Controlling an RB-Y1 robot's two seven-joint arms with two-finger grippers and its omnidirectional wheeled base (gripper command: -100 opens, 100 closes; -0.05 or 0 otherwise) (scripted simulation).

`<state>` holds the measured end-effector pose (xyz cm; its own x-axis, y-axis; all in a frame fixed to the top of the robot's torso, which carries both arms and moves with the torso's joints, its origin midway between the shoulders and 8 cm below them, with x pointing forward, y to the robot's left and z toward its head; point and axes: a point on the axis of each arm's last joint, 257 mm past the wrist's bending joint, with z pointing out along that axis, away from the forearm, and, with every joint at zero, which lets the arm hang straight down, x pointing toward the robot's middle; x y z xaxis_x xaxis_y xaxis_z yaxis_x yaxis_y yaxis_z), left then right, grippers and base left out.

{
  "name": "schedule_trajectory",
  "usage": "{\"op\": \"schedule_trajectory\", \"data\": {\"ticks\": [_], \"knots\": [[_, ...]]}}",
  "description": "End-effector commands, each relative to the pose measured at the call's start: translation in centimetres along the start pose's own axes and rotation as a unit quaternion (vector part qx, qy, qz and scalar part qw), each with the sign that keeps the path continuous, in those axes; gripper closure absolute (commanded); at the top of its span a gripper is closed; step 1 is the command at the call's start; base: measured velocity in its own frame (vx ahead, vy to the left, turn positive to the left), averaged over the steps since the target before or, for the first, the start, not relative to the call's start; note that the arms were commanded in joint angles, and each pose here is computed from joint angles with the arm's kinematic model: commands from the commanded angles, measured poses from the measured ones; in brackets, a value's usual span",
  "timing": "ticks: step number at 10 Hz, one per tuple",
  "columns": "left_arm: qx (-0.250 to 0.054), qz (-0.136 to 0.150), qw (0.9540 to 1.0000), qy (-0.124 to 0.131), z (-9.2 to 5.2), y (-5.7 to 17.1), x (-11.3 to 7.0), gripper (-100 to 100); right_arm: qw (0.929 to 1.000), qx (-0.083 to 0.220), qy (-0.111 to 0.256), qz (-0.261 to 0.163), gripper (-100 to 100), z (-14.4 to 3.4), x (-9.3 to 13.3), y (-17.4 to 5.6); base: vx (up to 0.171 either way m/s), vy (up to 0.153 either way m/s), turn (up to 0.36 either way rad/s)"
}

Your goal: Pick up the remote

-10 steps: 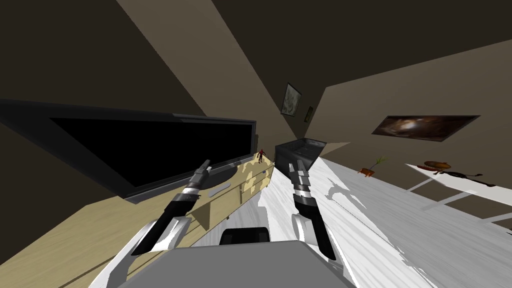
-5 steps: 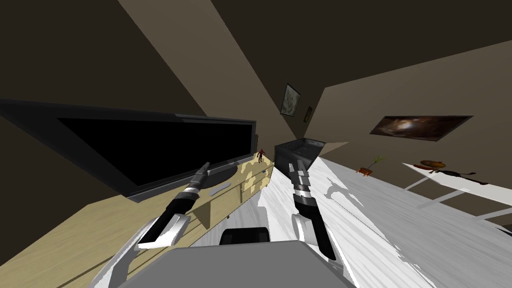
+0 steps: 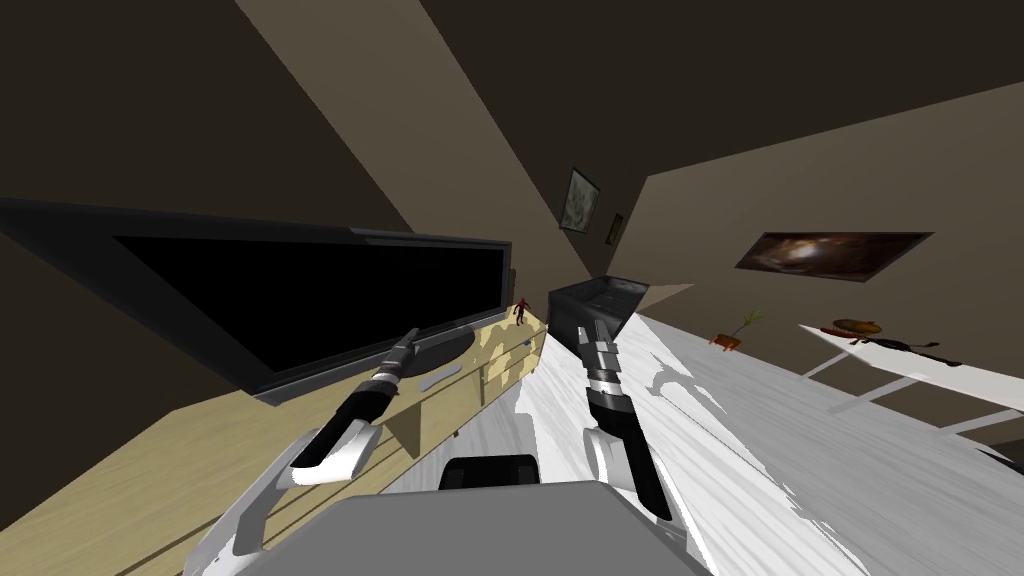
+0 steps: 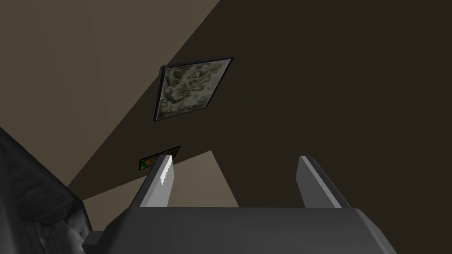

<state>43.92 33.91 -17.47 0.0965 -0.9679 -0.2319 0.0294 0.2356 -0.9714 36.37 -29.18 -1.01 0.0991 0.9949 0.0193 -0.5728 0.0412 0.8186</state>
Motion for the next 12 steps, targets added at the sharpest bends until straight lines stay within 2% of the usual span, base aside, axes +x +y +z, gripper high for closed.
{"op": "schedule_trajectory", "data": {"ticks": [1,4,7,9,10,12], "knots": [[-0.028,-0.011,0.9995,-0.006,0.5,1.7,-0.8,-100,1.0000,0.000,0.000,0.000,0,0.0,0.0,0.0,-0.006,0.004,-0.025],[-0.078,-0.022,0.9966,-0.012,0.7,4.7,-1.5,-100,1.0000,0.000,0.000,0.000,0,0.0,0.0,0.0,-0.002,0.003,-0.021],[-0.133,-0.044,0.9898,-0.026,1.2,8.3,-3.0,-100,1.0000,0.000,0.000,0.000,0,0.0,0.0,0.0,0.002,-0.002,-0.026],[-0.152,-0.045,0.9870,-0.027,0.9,9.3,-3.0,-100,1.0000,0.000,0.000,0.000,0,0.0,0.0,0.0,0.002,-0.002,-0.012],[-0.176,-0.056,0.9821,-0.035,1.0,10.9,-3.7,-100,1.0000,0.000,0.000,0.000,0,0.0,0.0,0.0,0.006,-0.005,-0.043],[-0.190,-0.057,0.9796,-0.035,0.8,11.6,-3.7,-100,1.0000,0.000,0.000,0.000,0,0.0,0.0,0.0,0.003,-0.002,-0.011]]}}
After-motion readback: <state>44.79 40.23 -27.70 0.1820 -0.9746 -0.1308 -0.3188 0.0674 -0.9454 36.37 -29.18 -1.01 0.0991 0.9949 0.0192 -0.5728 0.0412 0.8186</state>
